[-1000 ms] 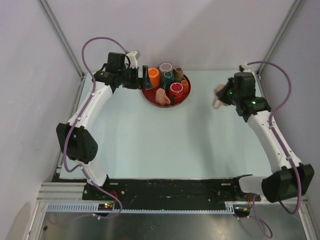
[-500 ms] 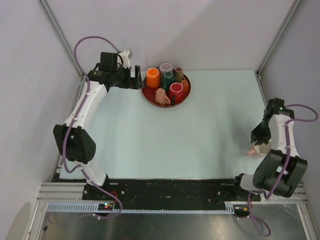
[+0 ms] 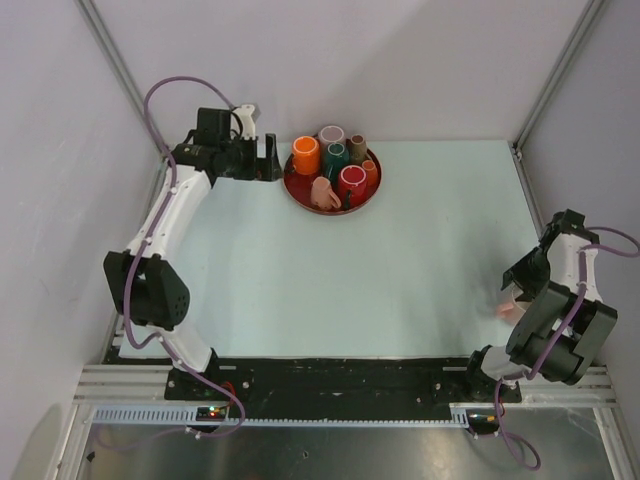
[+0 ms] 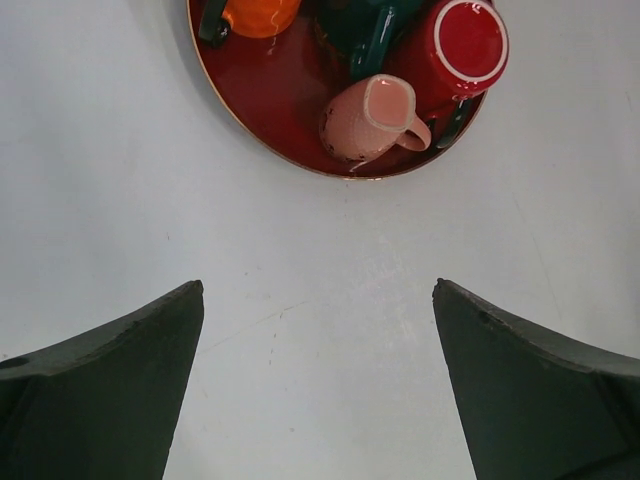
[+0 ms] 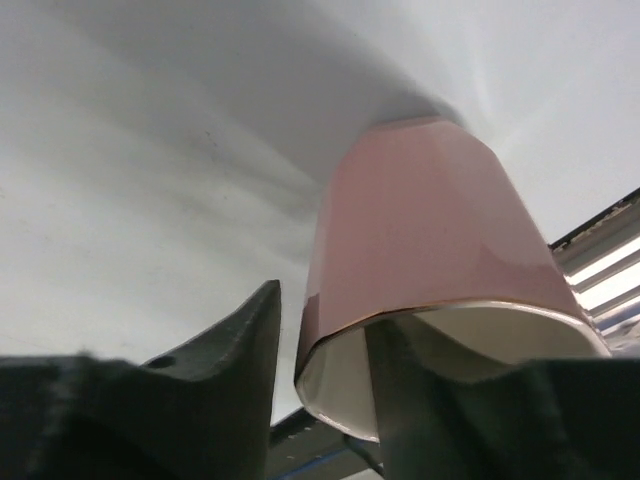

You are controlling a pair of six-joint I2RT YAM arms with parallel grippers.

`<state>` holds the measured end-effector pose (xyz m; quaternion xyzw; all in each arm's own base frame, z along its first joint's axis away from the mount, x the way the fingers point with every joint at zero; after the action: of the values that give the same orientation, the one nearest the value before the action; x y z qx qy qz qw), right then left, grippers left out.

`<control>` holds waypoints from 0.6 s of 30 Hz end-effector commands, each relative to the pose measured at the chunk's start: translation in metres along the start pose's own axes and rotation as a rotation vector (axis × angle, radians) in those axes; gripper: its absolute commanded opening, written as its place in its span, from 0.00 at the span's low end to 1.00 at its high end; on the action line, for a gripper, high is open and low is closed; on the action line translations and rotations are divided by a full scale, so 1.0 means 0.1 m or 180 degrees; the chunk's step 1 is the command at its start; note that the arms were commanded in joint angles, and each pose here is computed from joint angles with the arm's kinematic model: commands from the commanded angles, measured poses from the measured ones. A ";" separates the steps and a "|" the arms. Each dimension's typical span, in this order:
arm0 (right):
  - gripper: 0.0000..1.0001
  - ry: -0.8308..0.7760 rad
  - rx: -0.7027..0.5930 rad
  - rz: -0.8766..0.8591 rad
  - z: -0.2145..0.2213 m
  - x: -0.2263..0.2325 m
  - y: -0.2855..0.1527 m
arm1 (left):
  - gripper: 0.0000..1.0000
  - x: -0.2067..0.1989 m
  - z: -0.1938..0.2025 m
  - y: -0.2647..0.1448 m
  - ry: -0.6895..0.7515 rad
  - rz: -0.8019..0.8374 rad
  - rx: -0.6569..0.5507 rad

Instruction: Turn the mug right side up

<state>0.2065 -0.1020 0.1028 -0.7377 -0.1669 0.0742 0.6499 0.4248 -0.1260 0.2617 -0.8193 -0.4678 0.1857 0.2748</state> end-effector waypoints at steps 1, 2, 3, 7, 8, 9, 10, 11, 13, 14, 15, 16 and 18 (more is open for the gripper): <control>0.53 -0.0084 -0.0049 -0.0097 -0.01 0.03 -0.03 | 1.00 -0.01 -0.04 0.01 -0.0009 -0.0084 -0.0078; 0.60 -0.0092 -0.0111 -0.0084 -0.04 0.03 -0.08 | 1.00 -0.02 -0.02 0.06 -0.0010 -0.0087 -0.0054; 0.68 -0.0096 -0.0184 -0.0075 -0.07 0.02 -0.13 | 1.00 -0.04 -0.02 0.10 -0.0005 -0.0085 -0.0039; 0.96 -0.0124 -0.0521 -0.0111 -0.21 0.04 -0.41 | 1.00 -0.15 -0.01 0.31 -0.0010 -0.0254 0.0048; 0.98 -0.0141 -0.0601 -0.0109 -0.24 0.04 -0.48 | 1.00 -0.21 0.00 0.38 -0.0003 -0.0299 0.0067; 0.99 -0.0175 -0.0692 -0.0146 -0.27 0.07 -0.57 | 1.00 -0.24 -0.02 0.44 -0.0039 -0.0381 0.0041; 0.99 -0.0198 -0.0771 -0.0148 -0.30 0.08 -0.65 | 0.99 -0.32 -0.04 0.52 -0.0049 -0.0406 0.0008; 0.99 -0.0246 -0.0866 -0.0184 -0.32 0.11 -0.74 | 0.99 -0.35 -0.06 0.58 -0.0096 -0.0509 -0.0021; 0.99 -0.0330 -0.1053 -0.0241 -0.36 0.18 -0.89 | 0.99 -0.43 -0.09 0.70 -0.0207 -0.0717 -0.0068; 0.99 -0.0370 -0.1122 -0.0288 -0.36 0.23 -0.95 | 1.00 -0.48 -0.08 0.77 -0.0282 -0.0815 -0.0067; 1.00 -0.0433 -0.1182 -0.0361 -0.36 0.29 -1.00 | 1.00 -0.49 -0.04 0.85 -0.0406 -0.0953 -0.0048; 1.00 -0.0489 -0.1217 -0.0435 -0.34 0.36 -1.04 | 1.00 -0.55 0.00 0.93 -0.0467 -0.1027 -0.0023; 0.99 -0.0623 -0.1247 -0.0571 -0.29 0.49 -1.08 | 1.00 -0.67 0.08 1.10 -0.0492 -0.1174 0.0034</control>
<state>0.2337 -0.1089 0.1985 -0.8131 -0.2673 0.0519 0.5145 0.4405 -0.2136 0.1955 -0.7587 -0.5380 0.1951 0.3112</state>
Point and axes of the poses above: each gripper's point midway between its finger pads, its own y axis out along the fingers, its own x axis along the line the jaws close on, z = x × y, the point moved 2 cm from there along -y, back along the fingers, and after that the axes turned 15 degrees about y, right-handed, at the moved point
